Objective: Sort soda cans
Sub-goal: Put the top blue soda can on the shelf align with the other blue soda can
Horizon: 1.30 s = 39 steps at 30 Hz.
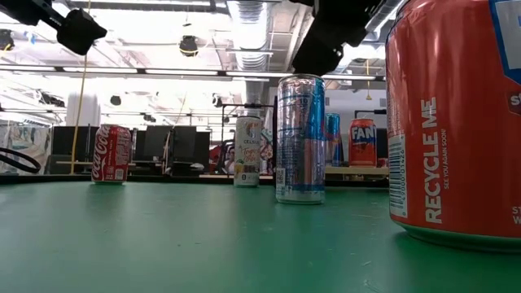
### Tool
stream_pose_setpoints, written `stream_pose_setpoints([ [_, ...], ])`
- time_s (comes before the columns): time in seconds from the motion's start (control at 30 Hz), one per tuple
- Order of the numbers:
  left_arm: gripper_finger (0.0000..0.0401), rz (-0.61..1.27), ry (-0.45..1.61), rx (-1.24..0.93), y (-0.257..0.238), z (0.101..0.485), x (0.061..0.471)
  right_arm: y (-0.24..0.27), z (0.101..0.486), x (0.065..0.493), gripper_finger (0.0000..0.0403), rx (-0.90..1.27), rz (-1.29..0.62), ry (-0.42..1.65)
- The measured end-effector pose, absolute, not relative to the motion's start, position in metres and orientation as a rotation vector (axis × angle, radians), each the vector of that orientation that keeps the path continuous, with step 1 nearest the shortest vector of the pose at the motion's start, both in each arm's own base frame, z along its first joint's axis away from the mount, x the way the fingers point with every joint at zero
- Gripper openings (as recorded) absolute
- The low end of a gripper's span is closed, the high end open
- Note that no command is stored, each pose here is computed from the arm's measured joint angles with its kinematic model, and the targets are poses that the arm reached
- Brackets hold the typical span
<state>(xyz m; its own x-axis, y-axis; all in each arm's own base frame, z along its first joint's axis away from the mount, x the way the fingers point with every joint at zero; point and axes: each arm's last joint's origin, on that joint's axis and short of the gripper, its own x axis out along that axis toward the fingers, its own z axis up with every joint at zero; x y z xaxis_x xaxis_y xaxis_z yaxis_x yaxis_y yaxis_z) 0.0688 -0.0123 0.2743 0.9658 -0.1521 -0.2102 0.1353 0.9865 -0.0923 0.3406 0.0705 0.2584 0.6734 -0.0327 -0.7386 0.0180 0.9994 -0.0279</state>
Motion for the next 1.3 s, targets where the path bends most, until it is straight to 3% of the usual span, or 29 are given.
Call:
stream_pose_setpoints([
  [0.53,0.036,-0.146,0.22,-0.076,-0.012,0.274,0.069,0.075,0.23,0.35,0.0389,-0.026,-0.042,0.918],
  [0.7,0.036,-0.146,0.221,-0.075,-0.012,0.274,0.069,0.074,0.233,0.348,0.0352,-0.04,-0.064,0.919],
  [0.93,0.036,-0.146,0.221,-0.075,-0.012,0.274,0.069,0.072,0.237,0.343,0.0263,-0.052,-0.099,0.928],
  [1.3,0.036,-0.146,0.223,-0.075,-0.012,0.274,0.069,0.051,0.29,0.293,0.0263,-0.014,-0.321,0.893],
])
